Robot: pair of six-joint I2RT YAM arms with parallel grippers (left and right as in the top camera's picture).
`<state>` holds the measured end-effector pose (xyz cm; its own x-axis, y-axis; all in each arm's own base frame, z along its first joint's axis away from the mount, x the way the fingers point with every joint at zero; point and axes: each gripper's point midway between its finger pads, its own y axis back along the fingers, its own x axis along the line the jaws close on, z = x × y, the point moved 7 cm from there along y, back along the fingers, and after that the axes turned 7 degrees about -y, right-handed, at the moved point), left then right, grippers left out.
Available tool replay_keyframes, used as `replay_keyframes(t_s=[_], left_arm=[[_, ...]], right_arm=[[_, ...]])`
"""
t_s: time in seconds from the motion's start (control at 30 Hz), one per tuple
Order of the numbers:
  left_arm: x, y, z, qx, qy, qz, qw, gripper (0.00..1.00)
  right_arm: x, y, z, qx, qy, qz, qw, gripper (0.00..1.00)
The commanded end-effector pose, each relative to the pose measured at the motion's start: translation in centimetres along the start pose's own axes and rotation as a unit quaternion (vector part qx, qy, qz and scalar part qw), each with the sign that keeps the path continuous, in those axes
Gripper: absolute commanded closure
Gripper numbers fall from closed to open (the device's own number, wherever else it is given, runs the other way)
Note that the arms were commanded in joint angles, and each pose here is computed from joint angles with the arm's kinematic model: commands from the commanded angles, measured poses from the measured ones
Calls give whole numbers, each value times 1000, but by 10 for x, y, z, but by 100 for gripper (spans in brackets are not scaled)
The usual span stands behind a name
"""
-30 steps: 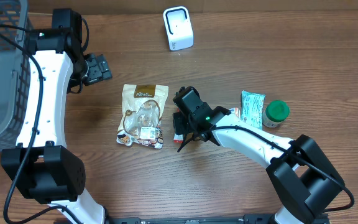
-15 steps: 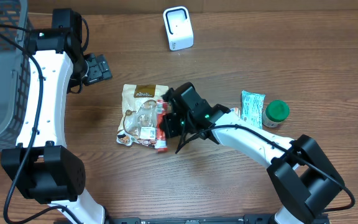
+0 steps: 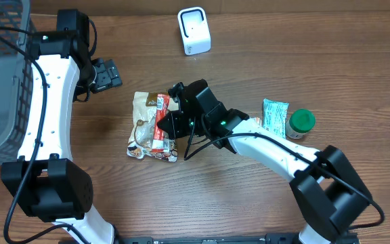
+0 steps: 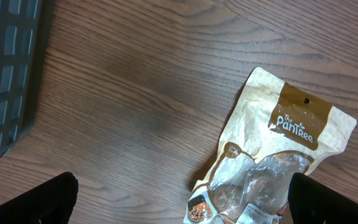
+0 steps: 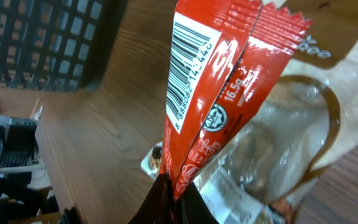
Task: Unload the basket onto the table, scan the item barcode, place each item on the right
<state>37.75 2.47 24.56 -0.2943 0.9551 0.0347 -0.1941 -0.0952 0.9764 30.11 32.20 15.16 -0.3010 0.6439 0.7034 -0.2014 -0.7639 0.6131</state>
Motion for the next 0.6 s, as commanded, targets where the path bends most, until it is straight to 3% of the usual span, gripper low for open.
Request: replay_keyframes(t_s=[0.0, 0.57], left_arm=[[2, 2, 3, -7, 2, 4, 1000, 0], [2, 2, 2, -6, 2, 4, 1000, 0]], right_arm=[[-10, -16, 2, -9, -9, -23, 1000, 96], [-19, -38, -7, -44, 11, -93, 995, 87]])
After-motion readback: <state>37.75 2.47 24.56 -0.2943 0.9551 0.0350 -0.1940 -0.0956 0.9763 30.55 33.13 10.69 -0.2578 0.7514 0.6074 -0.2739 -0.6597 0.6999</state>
